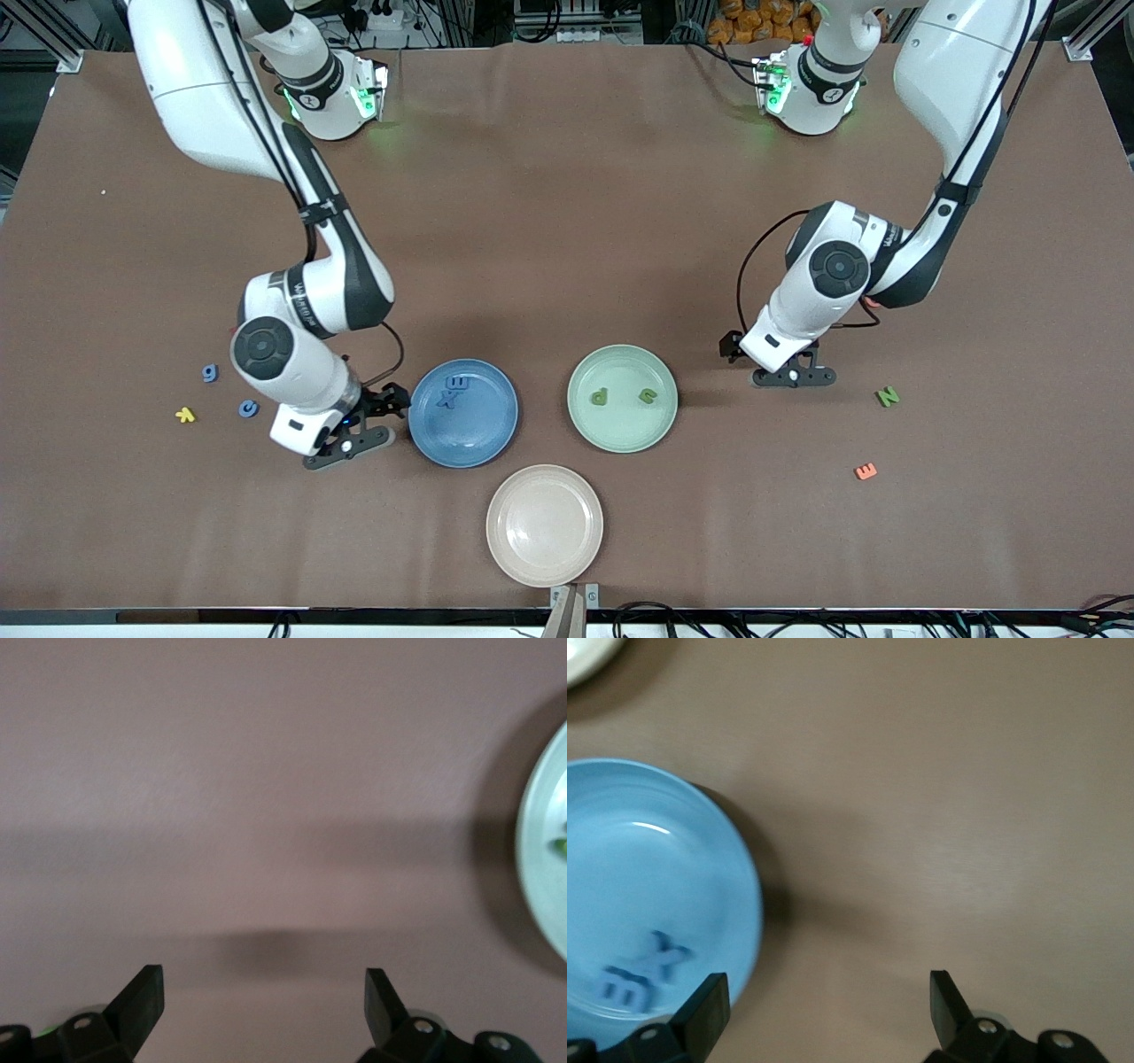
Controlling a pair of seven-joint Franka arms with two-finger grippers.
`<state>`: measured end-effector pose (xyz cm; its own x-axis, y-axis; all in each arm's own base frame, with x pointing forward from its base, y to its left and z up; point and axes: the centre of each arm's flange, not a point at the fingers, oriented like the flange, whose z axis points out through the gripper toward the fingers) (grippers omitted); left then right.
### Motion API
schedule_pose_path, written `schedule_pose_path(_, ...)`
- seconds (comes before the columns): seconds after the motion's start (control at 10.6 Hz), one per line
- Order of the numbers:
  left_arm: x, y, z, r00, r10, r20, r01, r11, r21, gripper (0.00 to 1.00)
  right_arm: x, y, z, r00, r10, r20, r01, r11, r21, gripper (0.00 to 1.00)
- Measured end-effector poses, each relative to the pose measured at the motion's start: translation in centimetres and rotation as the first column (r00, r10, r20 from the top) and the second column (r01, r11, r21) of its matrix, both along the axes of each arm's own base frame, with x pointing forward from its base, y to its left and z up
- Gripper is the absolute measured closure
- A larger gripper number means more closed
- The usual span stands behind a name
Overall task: Sort letters by color into matching plates
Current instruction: 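Move the right gripper to the blue G while the left gripper returns to letters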
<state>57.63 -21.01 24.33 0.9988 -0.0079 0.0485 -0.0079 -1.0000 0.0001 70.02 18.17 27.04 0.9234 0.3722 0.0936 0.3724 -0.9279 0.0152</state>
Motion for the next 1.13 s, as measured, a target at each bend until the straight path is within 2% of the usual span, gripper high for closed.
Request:
schedule_pose_path(0.28, -1.6, 1.7, 0.4, 1.0, 0.012, -0.011, -0.011, 1.0, 0.024, 0.0, 1.2, -7.1, 0.3, 0.996, 0.075, -0.051, -0.076, 0.997, -0.021, 0.0)
schedule_pose_path(0.47, -1.9, 3.4, 0.0, 1.0, 0.014, -0.014, -0.013, 0.999, 0.049, 0.0, 1.7, -11.8, 0.7, 0.992, 0.088, -0.089, -0.091, 0.996, -0.023, 0.0)
schedule_pose_path(0.85, -1.4, 9.0, -1.1, 1.0, 0.007, -0.005, -0.006, 0.992, 0.127, 0.0, 2.0, -18.0, 1.1, 0.993, 0.065, -0.102, -0.068, 0.997, -0.025, 0.0)
schedule_pose_path(1.04, -0.9, 13.1, -1.4, 1.0, 0.007, 0.007, -0.008, 0.983, 0.181, 0.0, 1.8, -21.0, 0.9, 0.993, 0.044, -0.111, -0.049, 0.998, -0.046, 0.0)
schedule_pose_path(1.13, -0.5, 16.1, -1.3, 0.999, 0.041, 0.018, -0.044, 0.981, 0.188, 0.0, 1.8, -22.7, 0.7, 0.993, 0.033, -0.11, -0.041, 0.997, -0.066, 0.0)
